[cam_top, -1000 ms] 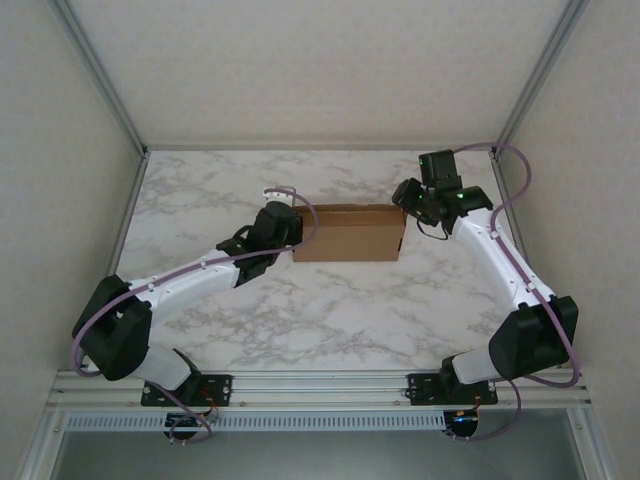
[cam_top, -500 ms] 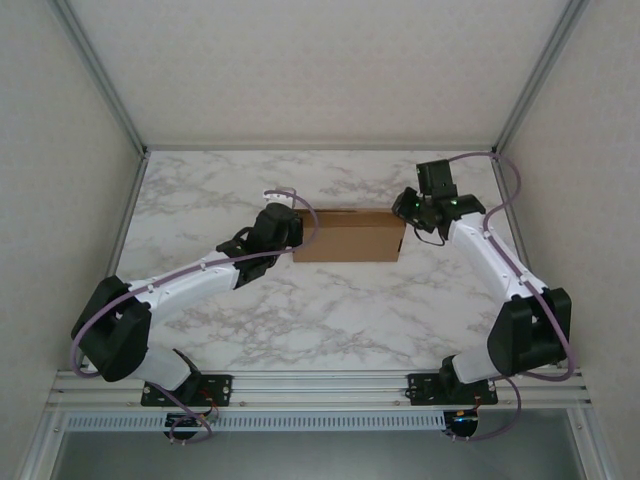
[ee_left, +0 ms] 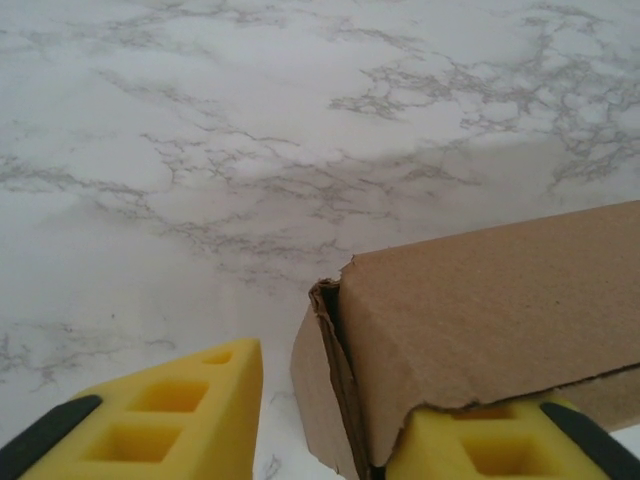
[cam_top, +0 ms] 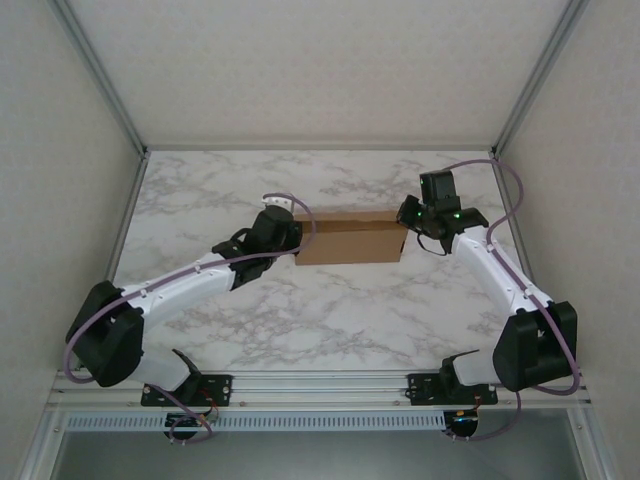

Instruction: Fold the paper box

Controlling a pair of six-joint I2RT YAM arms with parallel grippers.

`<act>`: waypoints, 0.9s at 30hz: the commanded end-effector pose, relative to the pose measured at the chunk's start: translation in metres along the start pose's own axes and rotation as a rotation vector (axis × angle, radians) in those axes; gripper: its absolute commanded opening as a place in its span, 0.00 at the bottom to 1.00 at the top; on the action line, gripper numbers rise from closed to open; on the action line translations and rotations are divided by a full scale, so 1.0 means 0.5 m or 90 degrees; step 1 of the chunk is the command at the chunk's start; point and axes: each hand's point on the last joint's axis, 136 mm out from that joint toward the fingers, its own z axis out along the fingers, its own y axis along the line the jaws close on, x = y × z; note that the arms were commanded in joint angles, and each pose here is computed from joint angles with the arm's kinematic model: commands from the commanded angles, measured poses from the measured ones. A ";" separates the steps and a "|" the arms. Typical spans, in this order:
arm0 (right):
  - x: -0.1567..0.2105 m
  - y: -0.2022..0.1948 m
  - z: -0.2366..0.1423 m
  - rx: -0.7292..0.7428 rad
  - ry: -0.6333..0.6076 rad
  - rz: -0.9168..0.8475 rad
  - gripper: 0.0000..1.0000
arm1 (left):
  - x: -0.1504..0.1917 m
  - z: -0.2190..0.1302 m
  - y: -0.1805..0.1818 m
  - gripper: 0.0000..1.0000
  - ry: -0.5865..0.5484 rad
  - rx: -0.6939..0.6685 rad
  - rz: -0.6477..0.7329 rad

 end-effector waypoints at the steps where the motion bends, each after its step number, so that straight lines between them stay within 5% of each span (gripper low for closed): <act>1: 0.050 -0.034 0.011 0.040 0.050 -0.011 0.15 | 0.040 -0.029 -0.026 0.41 0.077 0.052 0.012; 9: 0.048 -0.030 -0.001 0.029 0.039 -0.008 0.18 | -0.021 -0.125 -0.074 0.46 0.040 0.176 0.002; 18: 0.059 -0.034 -0.001 0.030 0.039 0.008 0.18 | 0.003 -0.133 -0.104 0.42 0.075 0.241 -0.014; 27: 0.060 -0.039 -0.007 0.034 0.032 0.006 0.19 | -0.099 -0.101 -0.028 0.44 0.000 0.186 -0.206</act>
